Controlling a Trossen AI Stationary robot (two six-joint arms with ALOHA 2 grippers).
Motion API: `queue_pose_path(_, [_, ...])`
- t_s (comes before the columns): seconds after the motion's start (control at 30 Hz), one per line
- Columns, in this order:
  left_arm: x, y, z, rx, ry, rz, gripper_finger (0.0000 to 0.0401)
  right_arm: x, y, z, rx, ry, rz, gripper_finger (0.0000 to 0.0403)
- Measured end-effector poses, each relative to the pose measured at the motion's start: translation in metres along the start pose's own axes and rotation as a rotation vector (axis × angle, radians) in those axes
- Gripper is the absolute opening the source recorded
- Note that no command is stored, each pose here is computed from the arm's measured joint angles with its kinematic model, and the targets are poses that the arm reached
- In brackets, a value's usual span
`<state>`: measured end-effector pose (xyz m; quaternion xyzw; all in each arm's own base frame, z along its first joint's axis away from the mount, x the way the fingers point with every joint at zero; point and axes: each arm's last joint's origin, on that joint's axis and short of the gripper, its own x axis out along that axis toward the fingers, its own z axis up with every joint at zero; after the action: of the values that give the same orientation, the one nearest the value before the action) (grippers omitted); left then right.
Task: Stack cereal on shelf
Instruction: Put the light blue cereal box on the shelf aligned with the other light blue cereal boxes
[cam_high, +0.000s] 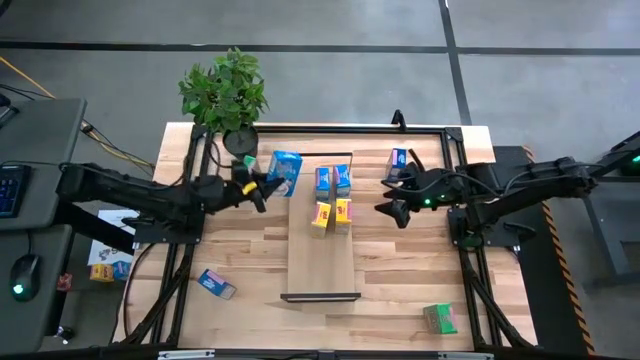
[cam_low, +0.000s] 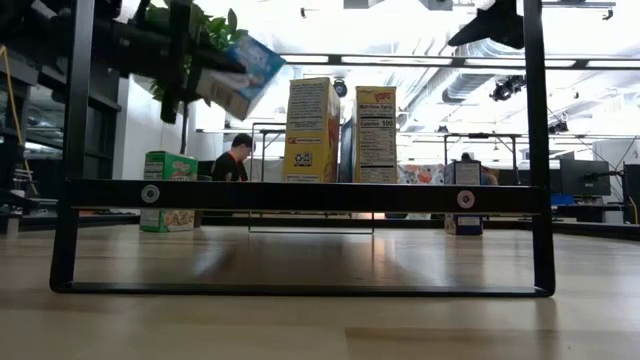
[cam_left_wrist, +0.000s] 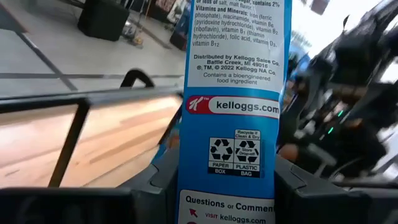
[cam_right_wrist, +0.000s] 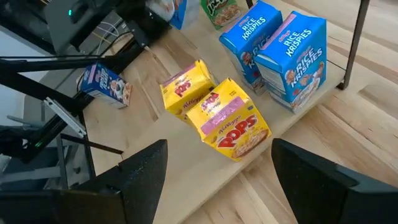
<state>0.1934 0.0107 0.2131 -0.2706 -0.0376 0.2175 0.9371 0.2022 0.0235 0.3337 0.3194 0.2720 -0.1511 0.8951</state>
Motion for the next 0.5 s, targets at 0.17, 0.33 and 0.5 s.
queue_pose_path(0.17, [0.007,0.0,-0.024,0.106,0.059,0.093,0.0133,0.007,0.005,0.003,0.025,-0.025,0.027,0.028])
queue_pose_path(0.33, [0.018,0.011,-0.045,0.181,0.072,0.249,0.0133,0.007,0.011,0.009,0.095,-0.083,0.083,0.028])
queue_pose_path(0.5, [0.029,0.015,-0.055,0.194,0.094,0.212,0.0134,0.006,0.013,0.012,0.124,-0.136,0.093,0.028])
